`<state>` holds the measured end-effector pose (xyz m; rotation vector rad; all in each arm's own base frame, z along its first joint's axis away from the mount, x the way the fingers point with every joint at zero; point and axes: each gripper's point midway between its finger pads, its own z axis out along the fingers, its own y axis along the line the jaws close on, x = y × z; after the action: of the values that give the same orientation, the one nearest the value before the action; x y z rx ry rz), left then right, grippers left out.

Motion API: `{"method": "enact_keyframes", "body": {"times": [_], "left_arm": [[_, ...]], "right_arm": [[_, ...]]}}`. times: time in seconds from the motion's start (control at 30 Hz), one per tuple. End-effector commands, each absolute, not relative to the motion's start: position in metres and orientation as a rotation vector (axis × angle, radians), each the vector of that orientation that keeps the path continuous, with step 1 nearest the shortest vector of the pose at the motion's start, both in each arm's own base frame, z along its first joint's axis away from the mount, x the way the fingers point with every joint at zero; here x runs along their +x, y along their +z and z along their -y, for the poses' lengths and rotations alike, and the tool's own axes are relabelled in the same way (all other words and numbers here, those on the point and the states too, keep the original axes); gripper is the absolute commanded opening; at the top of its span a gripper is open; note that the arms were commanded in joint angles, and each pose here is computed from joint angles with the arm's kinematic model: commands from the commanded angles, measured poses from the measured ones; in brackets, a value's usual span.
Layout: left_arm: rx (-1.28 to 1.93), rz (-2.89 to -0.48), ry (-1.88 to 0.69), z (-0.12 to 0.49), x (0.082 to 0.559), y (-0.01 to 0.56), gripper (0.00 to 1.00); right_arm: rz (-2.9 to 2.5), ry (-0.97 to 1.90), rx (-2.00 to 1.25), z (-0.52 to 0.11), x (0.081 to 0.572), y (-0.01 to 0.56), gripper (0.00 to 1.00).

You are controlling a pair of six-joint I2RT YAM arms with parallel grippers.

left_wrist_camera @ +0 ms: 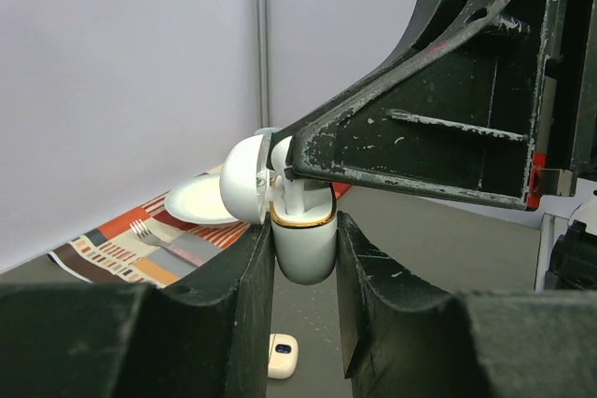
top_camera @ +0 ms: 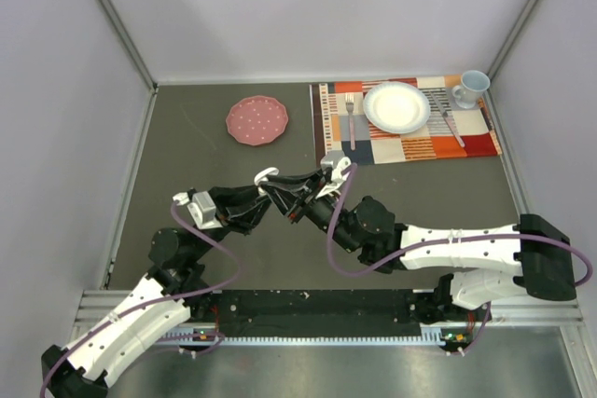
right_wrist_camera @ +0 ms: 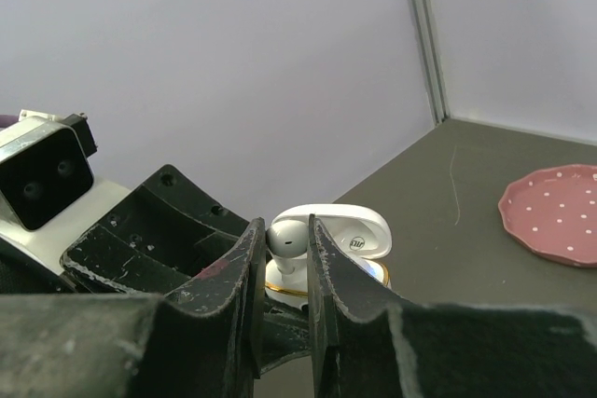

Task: Insert the wireless bluetooth earbuds into the charging case
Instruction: Insert the left earbud into the left side groove of the charging case.

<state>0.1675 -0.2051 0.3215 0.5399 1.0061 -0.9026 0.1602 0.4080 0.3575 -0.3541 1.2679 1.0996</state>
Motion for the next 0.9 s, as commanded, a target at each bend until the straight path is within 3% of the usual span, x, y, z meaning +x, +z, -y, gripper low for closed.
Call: {"method": "enact_keyframes", "body": {"times": [0.0, 0.13, 0.57, 0.73, 0.87], "left_arm": [[0.472, -0.839, -0.884, 0.188, 0.156, 0.371, 0.0], [0.48, -0.85, -0.881, 0.189, 0.156, 0.369, 0.0], [0.503, -0.86, -0.895, 0.193, 0.155, 0.366, 0.0], [0.513, -0.868, -0.9, 0.195, 0.155, 0.363, 0.0], [0.521, -0.877, -0.903, 0.196, 0.155, 0.361, 0.0]], "right_arm": [[-1.293, 1.081, -0.42, -0.409, 0.15, 0.342, 0.04], [-1.282, 1.086, -0.415, -0.407, 0.15, 0.347, 0.2], [-1.24, 1.093, -0.409, -0.405, 0.149, 0.368, 0.3], [-1.222, 1.089, -0.404, -0.403, 0.149, 0.377, 0.44], [-1.206, 1.083, -0.395, -0.399, 0.15, 0.384, 0.48]]}}
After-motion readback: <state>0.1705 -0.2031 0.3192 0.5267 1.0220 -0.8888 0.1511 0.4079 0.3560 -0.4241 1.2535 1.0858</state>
